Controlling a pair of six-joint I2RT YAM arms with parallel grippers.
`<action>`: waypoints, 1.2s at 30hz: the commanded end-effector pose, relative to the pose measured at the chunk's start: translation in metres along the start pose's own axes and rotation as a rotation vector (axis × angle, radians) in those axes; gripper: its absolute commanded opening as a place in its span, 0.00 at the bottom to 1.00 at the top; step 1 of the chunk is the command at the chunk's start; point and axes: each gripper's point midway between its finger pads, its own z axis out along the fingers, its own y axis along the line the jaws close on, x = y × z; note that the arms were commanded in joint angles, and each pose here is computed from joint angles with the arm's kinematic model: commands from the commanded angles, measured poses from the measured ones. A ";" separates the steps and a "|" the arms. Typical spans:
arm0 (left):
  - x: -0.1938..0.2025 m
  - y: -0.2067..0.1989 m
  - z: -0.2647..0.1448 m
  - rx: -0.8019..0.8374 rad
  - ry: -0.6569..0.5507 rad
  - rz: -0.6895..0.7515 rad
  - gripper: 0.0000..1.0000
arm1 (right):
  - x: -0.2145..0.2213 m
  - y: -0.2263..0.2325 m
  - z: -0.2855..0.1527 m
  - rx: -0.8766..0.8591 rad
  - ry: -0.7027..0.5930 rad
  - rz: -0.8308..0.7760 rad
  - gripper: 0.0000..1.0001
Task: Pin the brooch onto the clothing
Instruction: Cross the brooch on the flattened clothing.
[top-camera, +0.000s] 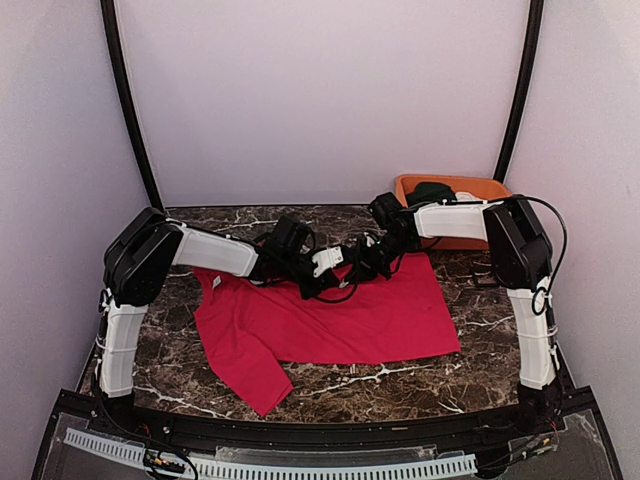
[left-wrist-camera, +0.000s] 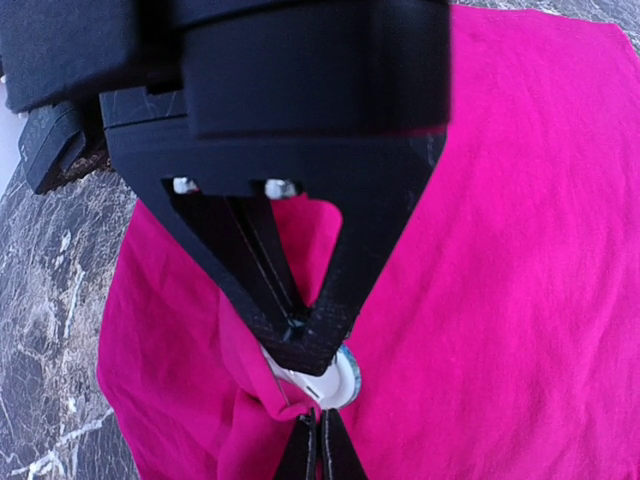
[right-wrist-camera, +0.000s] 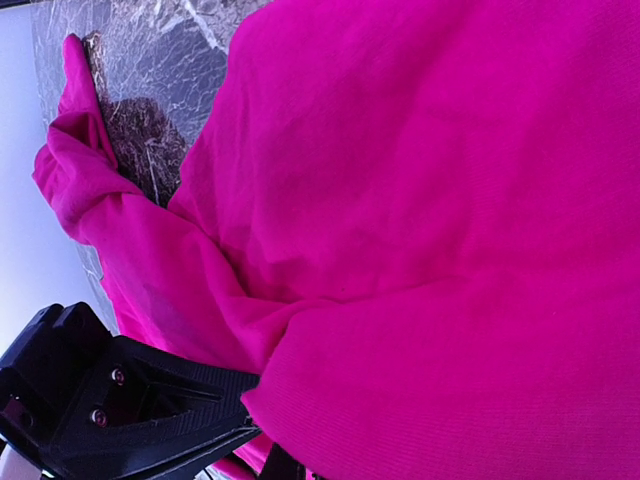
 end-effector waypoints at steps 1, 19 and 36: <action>-0.015 -0.001 -0.013 0.014 -0.059 0.002 0.01 | -0.001 0.009 -0.008 -0.036 -0.009 -0.048 0.00; -0.023 0.002 -0.033 0.011 -0.114 0.052 0.03 | 0.003 0.014 -0.020 -0.140 0.004 -0.219 0.00; -0.019 0.009 -0.037 -0.026 -0.096 0.067 0.06 | 0.007 0.015 -0.068 -0.097 -0.028 -0.199 0.00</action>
